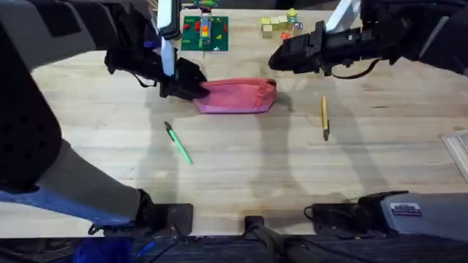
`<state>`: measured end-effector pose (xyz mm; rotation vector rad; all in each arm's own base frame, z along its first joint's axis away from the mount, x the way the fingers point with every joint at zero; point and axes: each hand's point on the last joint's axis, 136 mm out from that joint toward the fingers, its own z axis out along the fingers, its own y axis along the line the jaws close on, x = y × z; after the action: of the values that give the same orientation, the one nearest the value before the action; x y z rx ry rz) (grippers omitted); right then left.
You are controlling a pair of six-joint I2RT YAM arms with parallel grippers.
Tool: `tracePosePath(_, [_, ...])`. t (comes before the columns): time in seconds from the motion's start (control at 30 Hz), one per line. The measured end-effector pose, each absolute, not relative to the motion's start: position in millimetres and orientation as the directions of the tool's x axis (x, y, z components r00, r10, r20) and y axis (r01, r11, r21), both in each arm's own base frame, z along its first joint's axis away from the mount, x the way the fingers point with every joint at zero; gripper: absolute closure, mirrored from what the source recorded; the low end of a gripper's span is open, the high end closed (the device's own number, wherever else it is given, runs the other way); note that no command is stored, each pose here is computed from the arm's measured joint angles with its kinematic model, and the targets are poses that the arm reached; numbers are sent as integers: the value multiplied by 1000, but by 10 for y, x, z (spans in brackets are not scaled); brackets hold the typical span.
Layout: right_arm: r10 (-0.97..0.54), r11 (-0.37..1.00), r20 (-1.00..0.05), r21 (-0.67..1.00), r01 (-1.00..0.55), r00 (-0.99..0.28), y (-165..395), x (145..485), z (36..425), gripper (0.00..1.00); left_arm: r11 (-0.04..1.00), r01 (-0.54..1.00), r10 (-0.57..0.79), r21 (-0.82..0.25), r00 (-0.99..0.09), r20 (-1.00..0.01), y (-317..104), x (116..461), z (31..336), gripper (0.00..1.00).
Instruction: Unzip the bag, pick up the pens from the table one at a time and place them inside, then zip the bag closed.
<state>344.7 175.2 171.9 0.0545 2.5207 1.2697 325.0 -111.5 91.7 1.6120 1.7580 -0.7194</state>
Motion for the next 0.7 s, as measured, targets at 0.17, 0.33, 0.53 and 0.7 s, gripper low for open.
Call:
tracePosePath(0.17, [167,615,-273,780,-116,-947,1749,3446,1703,967,98,995,645,26,-44,-763,-1115,3250,917,957])
tracePosePath(0.33, [116,691,-364,698,-188,-924,1816,3417,1704,968,98,995,645,26,-44,-763,-1115,3250,917,957])
tracePosePath(0.53, [2,804,-604,475,-359,-797,2009,3253,2075,969,98,995,645,28,-42,-763,-1115,3255,917,957])
tracePosePath(0.7, [-48,871,-735,301,-389,-676,2033,3093,2392,744,98,995,645,28,-42,-763,-1115,3255,917,957])
